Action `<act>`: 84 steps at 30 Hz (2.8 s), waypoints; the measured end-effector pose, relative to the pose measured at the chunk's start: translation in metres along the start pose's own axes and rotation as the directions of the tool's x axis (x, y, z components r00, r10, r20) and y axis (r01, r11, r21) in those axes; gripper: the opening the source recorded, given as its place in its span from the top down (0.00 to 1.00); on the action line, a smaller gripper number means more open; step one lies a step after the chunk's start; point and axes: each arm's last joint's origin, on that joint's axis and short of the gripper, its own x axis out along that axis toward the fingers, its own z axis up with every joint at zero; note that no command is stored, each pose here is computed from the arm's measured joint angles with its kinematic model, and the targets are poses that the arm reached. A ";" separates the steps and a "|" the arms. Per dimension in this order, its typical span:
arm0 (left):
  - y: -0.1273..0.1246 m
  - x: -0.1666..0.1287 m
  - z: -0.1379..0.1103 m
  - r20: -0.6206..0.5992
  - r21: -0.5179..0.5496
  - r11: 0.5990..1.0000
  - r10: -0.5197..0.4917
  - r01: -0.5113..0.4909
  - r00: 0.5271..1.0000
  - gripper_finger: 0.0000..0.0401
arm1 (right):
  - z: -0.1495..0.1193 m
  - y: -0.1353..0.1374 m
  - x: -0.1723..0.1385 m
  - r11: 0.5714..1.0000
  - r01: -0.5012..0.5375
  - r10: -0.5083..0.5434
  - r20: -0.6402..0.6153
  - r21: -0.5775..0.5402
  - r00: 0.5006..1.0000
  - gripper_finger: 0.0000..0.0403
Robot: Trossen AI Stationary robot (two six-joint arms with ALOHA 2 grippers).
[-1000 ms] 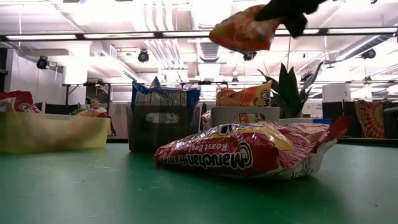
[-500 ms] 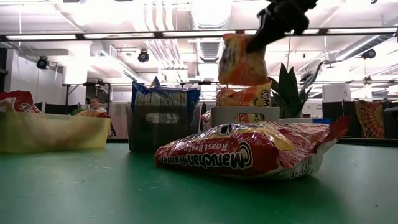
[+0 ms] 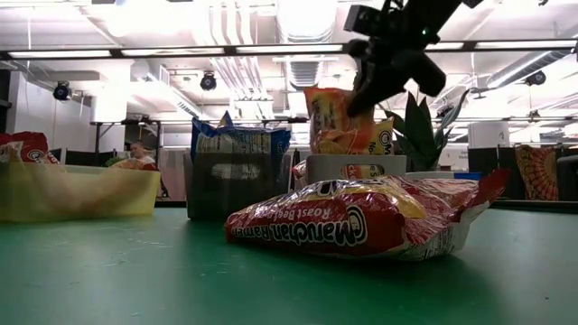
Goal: Sort Maruchan noodles
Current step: Put the orange noodle pack into the gray bin, then put the red noodle pack into the yellow bin
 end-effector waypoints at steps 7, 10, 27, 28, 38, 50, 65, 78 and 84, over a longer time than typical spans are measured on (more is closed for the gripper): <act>-0.001 0.001 -0.001 -0.003 0.003 1.000 -0.001 0.001 1.000 0.90 | -0.001 0.009 0.021 0.999 -0.032 0.031 -0.059 -0.015 0.998 0.93; -0.001 0.001 -0.001 -0.003 0.003 1.000 -0.001 0.001 1.000 0.90 | -0.002 0.013 0.031 0.999 -0.046 0.045 -0.088 -0.018 0.995 0.93; -0.001 0.001 -0.001 -0.003 0.003 1.000 -0.001 0.001 1.000 0.90 | -0.007 0.029 0.063 0.990 -0.130 0.121 -0.167 -0.045 0.978 0.93; -0.001 0.001 -0.001 -0.003 0.003 1.000 -0.001 0.001 1.000 0.90 | -0.007 0.029 0.062 0.992 -0.123 0.115 -0.166 -0.039 0.979 0.93; -0.001 0.001 -0.001 -0.004 0.004 1.000 -0.002 0.002 1.000 0.90 | -0.005 0.017 0.037 0.993 -0.062 0.077 -0.149 0.104 0.986 0.93; -0.001 0.001 -0.001 -0.006 0.002 1.000 -0.003 0.003 1.000 0.90 | 0.004 0.006 0.022 0.968 -0.030 0.072 -0.162 0.251 0.984 0.93; -0.001 0.001 -0.001 -0.008 0.003 1.000 -0.003 0.003 1.000 0.90 | 0.000 0.010 0.027 0.958 -0.025 0.084 -0.196 0.287 0.977 0.87; -0.001 0.001 -0.002 -0.008 0.004 1.000 -0.003 0.003 1.000 0.90 | 0.002 0.007 0.025 0.955 0.025 0.041 -0.216 0.296 0.976 0.51; -0.001 0.001 -0.003 -0.018 0.012 1.000 -0.006 0.007 1.000 0.90 | 0.014 -0.004 0.011 0.950 0.022 0.048 -0.215 0.312 0.975 0.45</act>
